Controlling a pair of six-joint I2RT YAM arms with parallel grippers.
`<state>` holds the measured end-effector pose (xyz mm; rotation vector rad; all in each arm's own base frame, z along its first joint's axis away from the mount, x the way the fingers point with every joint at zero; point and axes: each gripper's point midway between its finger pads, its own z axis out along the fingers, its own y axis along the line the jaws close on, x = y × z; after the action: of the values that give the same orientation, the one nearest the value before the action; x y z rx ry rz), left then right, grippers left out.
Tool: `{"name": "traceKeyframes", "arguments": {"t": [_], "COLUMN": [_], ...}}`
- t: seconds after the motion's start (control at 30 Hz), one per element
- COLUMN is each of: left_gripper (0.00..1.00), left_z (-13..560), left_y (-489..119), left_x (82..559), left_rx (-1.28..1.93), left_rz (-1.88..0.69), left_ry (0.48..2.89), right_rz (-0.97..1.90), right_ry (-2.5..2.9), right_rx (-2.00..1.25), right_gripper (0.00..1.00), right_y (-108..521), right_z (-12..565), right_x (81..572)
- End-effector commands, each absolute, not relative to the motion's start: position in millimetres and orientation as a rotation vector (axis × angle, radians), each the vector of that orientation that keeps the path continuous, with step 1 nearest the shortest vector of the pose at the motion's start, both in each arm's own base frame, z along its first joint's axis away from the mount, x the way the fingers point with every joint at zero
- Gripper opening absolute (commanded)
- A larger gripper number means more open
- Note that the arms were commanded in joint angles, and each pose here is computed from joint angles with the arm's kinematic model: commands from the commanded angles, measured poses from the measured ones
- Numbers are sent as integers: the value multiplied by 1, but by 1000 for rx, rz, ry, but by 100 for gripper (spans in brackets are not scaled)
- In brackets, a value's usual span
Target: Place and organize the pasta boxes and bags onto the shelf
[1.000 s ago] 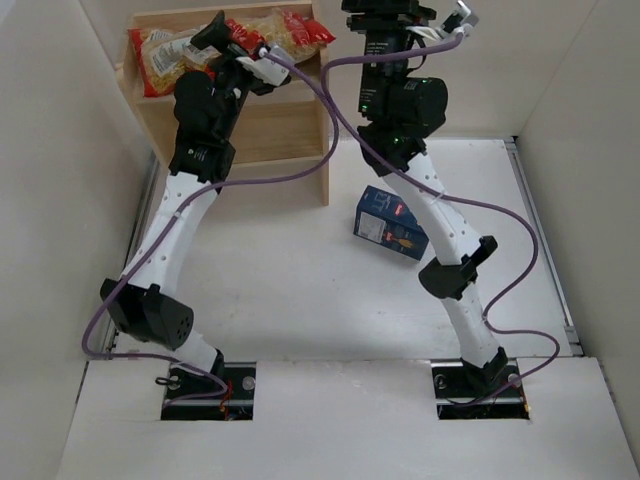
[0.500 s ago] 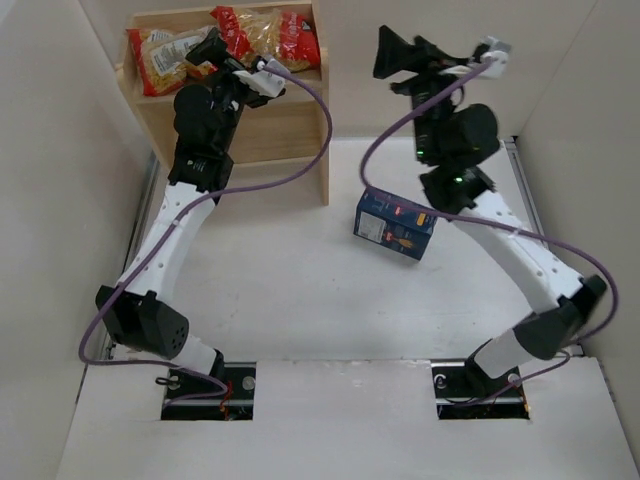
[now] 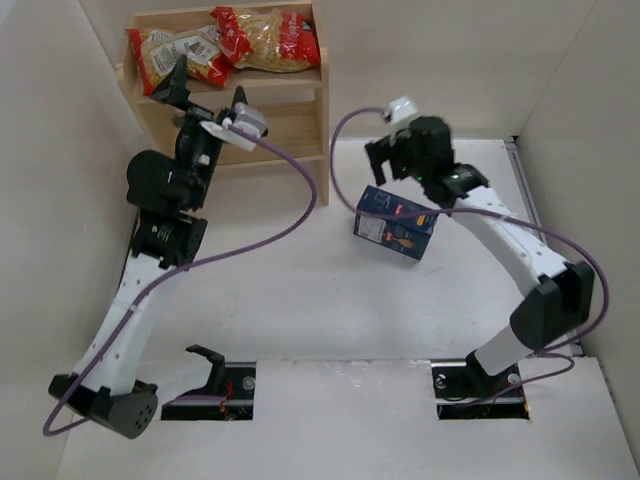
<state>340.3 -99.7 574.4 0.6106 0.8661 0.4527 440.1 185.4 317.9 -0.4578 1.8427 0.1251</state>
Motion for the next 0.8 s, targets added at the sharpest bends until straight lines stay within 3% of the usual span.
{"name": "traceKeyframes", "arguments": {"t": [0.0,0.27,0.57,0.77], "left_gripper": [100,100,100,100], "left_z": [547,476,449,437], "left_y": [-94,-93,-77,-75], "left_x": [320,308,317,320], "left_rx": [628,680,666,683], "left_rz": [445,445,479,474], "left_ry": [946,1122,1191,1206], "right_rz": [29,124,459,428], "right_ry": [1904,1885,2166,2235], "right_rx": [-884,-880,-1031,-955], "right_gripper": [100,100,100,100], "right_y": [204,191,215,179], "right_z": [256,259,176,159], "right_x": [422,453,401,387]}}
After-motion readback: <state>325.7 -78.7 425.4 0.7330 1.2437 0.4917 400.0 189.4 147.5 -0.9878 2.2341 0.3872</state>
